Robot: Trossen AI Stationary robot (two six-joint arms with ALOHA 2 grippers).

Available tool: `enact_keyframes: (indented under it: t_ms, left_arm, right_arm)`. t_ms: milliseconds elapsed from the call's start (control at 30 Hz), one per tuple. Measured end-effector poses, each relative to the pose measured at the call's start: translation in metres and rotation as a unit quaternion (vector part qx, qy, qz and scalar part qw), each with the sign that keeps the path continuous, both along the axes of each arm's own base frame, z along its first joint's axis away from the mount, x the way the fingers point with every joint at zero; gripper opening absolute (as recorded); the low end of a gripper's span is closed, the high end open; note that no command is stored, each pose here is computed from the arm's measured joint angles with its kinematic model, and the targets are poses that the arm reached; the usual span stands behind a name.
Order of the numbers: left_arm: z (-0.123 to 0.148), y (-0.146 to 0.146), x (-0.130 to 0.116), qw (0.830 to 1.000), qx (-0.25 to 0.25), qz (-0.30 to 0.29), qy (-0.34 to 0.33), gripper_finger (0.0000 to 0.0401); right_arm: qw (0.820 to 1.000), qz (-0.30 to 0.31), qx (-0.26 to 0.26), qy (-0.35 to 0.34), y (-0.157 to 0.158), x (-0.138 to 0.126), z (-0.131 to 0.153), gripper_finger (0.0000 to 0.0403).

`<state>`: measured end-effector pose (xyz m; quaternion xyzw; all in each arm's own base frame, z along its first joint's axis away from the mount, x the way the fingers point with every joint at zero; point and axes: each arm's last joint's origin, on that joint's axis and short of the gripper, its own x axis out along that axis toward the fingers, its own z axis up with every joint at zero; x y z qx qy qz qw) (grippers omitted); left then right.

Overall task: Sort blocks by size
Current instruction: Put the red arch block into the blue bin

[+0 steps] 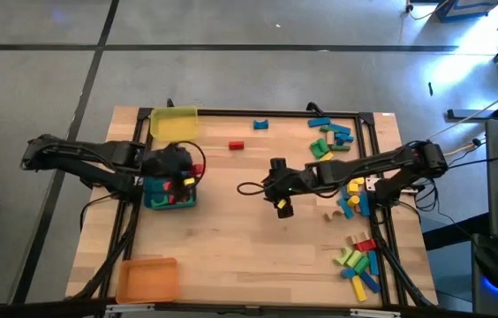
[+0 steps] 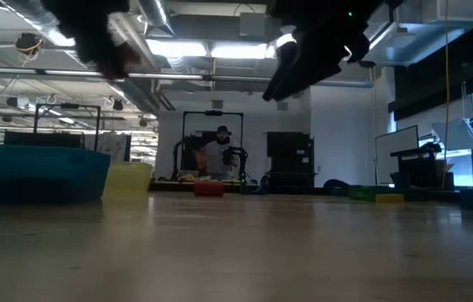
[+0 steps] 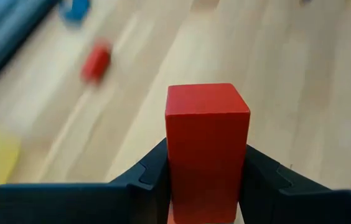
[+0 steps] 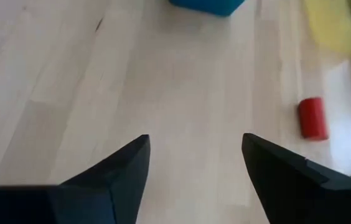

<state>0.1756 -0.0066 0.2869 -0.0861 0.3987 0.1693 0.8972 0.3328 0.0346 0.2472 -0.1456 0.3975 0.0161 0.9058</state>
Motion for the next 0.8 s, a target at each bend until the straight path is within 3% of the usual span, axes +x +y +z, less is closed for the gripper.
enact_keyframes:
  t_ms: [233, 433, 800]
  left_arm:
    - [-0.014, -0.003, -0.019, 0.989, -0.052, 0.050, 0.128, 0.0118]
    - [-0.024, -0.005, -0.012, 0.983, -0.048, 0.051, 0.168, 0.0118]
    - [-0.077, -0.008, 0.000, 0.962, -0.086, 0.066, 0.249, 0.0120]
  right_arm:
    - [0.999, -0.026, 0.026, -0.021, 0.000, -0.001, -0.022, 0.0249]
    - [0.997, -0.045, 0.044, -0.037, -0.001, -0.004, -0.033, 0.0248]
    - [0.996, -0.058, 0.054, -0.034, -0.002, -0.011, -0.050, 0.0248]
